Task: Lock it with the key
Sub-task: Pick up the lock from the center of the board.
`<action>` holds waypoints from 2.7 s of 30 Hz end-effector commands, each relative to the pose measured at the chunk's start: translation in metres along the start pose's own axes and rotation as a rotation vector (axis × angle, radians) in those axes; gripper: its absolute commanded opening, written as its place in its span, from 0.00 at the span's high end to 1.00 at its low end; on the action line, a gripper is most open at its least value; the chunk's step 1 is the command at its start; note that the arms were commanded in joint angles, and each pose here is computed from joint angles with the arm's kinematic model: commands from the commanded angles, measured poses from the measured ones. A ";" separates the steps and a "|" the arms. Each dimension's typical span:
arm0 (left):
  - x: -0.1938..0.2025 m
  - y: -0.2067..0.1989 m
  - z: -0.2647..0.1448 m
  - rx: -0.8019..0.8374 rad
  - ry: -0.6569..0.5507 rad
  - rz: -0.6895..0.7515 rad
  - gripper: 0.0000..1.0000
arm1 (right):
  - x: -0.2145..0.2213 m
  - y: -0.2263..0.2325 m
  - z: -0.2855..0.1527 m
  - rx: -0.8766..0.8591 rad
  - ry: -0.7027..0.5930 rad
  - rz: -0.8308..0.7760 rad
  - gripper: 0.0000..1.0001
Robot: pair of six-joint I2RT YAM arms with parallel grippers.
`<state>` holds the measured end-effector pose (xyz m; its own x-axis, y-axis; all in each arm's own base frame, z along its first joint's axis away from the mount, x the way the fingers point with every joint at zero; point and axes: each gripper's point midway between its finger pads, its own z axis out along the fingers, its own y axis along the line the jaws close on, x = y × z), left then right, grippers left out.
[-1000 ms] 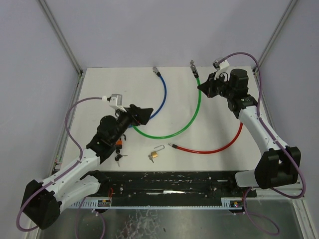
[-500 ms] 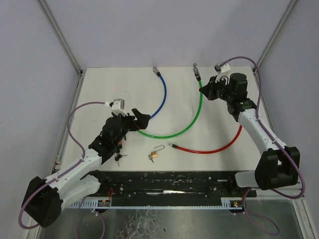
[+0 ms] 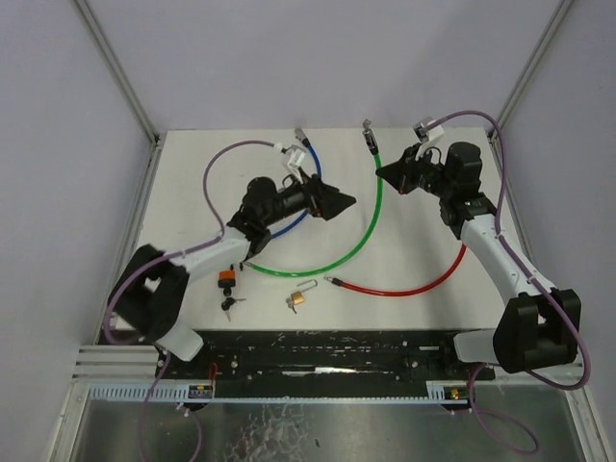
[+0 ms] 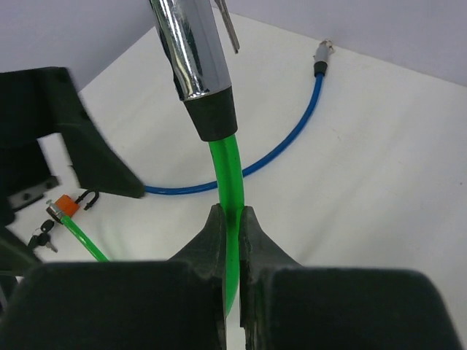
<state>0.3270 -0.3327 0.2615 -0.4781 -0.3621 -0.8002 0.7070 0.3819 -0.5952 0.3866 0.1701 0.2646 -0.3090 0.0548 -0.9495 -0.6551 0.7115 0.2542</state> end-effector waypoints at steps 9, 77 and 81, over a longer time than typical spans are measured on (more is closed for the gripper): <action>0.031 -0.022 0.074 0.312 0.108 -0.071 0.27 | -0.048 0.051 -0.016 -0.224 -0.132 -0.046 1.00; 0.006 -0.041 0.020 0.213 -0.011 0.236 0.21 | -0.054 0.135 -0.021 -0.701 -0.045 -0.355 1.00; -0.009 -0.052 0.012 0.320 -0.020 0.181 0.20 | -0.061 0.148 -0.032 -0.765 -0.058 -0.358 1.00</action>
<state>0.3098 -0.3675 0.2466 -0.3668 -0.2064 -0.9071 0.8537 0.3128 -0.4163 0.3206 0.2456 0.3101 -0.0954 -0.0968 -0.9907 -0.9839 0.1606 0.0791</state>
